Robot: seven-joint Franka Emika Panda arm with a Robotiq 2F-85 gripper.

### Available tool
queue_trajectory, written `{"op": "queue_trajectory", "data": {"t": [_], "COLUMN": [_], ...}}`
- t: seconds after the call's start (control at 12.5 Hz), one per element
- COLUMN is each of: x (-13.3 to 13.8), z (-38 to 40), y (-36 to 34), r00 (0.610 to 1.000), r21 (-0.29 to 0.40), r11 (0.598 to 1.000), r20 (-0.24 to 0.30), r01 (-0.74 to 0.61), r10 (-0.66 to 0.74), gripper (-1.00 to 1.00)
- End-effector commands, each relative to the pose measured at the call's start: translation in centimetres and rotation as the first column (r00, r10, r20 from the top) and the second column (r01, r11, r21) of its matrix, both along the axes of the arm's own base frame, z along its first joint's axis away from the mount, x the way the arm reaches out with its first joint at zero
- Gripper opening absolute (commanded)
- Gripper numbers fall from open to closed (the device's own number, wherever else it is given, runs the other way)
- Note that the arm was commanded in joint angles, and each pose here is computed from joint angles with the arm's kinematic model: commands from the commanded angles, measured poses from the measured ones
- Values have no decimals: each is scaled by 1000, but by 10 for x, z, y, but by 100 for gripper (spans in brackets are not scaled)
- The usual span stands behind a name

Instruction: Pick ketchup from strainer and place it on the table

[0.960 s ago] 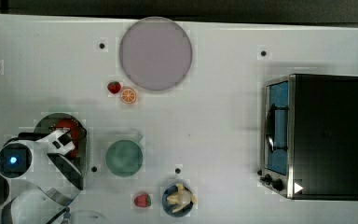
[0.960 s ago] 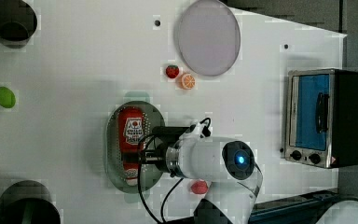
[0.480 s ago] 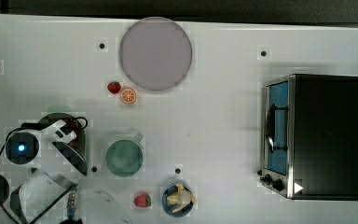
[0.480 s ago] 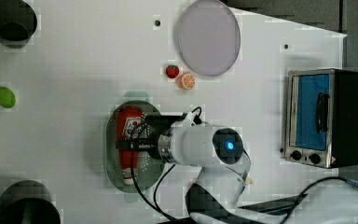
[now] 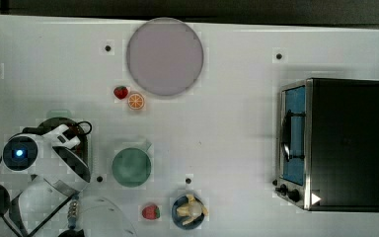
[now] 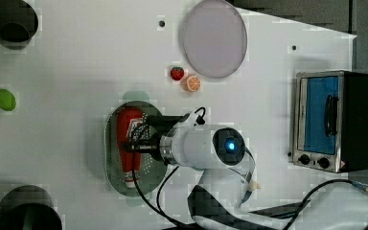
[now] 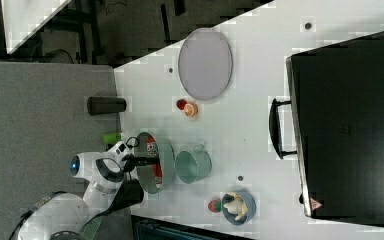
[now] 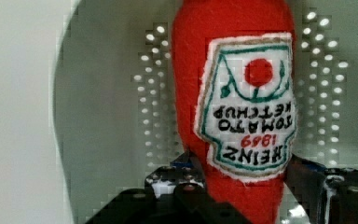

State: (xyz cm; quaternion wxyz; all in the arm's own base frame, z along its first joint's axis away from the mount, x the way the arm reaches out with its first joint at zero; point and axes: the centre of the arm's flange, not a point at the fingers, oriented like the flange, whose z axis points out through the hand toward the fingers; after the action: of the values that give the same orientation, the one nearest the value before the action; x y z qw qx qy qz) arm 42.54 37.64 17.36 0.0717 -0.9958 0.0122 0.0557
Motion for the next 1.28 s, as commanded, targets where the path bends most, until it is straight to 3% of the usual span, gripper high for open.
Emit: {"op": "queue_trajectory", "data": {"t": [0.08,0.56,0.96,1.28], "x": [6,31,83,123], "z": [61,195,261,281], "y": [9,-20,-119,-223], "r00": [997,974,987,985], "r21": [-38,-37,-169,-190], "r11": [999,985,978,971], "r20": [66,158,122,122], "r01": [31,170,122,147], "r10": [-29,-162,-102,-125], "gripper": [13,13,13,13]}}
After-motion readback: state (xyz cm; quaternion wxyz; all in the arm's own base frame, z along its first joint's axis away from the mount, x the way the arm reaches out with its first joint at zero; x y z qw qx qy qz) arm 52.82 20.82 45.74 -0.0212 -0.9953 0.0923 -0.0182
